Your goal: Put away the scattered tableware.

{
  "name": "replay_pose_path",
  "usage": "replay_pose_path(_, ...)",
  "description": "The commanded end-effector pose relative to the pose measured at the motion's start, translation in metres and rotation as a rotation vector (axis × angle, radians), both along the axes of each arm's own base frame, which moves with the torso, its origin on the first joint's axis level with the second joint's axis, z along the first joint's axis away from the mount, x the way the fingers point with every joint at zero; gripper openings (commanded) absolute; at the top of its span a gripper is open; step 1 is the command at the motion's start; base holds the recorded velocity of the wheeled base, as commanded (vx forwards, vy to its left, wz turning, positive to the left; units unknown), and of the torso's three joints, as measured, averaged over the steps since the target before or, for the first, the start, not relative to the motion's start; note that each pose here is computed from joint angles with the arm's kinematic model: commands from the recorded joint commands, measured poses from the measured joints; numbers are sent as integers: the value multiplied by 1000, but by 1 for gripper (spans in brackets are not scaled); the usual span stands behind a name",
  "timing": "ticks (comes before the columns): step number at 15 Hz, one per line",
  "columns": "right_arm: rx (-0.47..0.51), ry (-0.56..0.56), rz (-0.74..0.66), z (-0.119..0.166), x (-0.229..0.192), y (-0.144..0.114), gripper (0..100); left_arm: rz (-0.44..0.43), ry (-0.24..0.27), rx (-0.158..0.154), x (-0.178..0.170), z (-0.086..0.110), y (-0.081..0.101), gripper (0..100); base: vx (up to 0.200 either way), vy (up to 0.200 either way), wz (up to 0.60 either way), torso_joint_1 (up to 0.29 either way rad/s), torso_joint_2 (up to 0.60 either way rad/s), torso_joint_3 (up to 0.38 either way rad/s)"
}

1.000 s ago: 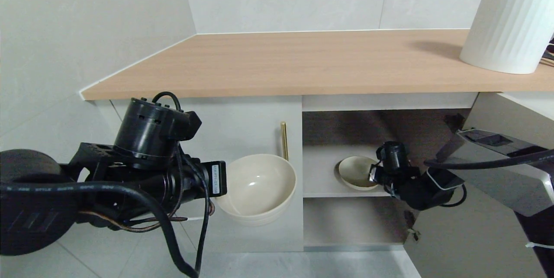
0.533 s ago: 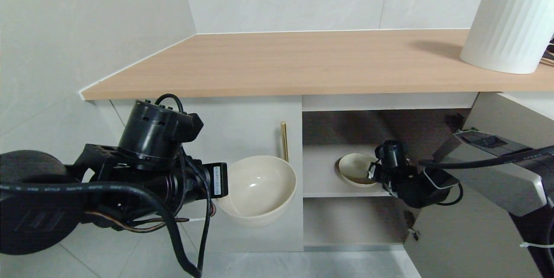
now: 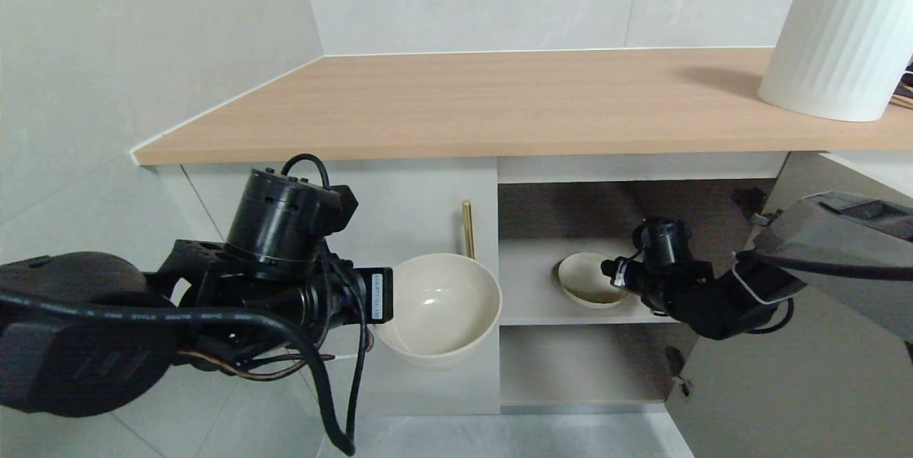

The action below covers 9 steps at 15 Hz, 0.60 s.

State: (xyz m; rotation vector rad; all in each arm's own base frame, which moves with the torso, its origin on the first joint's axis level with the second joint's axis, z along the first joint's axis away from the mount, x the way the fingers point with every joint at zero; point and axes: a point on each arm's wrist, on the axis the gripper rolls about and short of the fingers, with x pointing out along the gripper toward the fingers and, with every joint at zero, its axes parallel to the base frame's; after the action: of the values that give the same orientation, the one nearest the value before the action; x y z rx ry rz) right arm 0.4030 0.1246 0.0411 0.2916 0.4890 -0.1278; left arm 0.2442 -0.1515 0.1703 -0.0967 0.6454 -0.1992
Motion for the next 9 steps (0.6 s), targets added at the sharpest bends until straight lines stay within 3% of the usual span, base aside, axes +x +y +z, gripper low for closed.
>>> replay_pose_path(1, 71, -9, 202, 73, -67, 12, 100, -33, 36, 73, 2, -20, -16, 0, 0, 0, 0, 0, 0, 0)
replay_pose_path(3, 104, 15, 381, 116, -118, 15, 100, -63, 34, 116, -2, -29, -34, 0, 0, 0, 0, 0, 0, 0)
replay_pose_path(5, 136, 47, 552, 151, -162, 14, 100, -108, 15, 116, -10, -31, -49, 0, 0, 0, 0, 0, 0, 0)
replay_pose_path(7, 139, 99, 641, 164, -184, 21, 100, -136, 14, 131, -16, -34, -58, 0, 0, 0, 0, 0, 0, 0)
replay_pose_path(9, 109, 160, 699, 155, -195, 36, 100, -153, 4, 154, -24, -36, -66, 0, 0, 0, 0, 0, 0, 0)
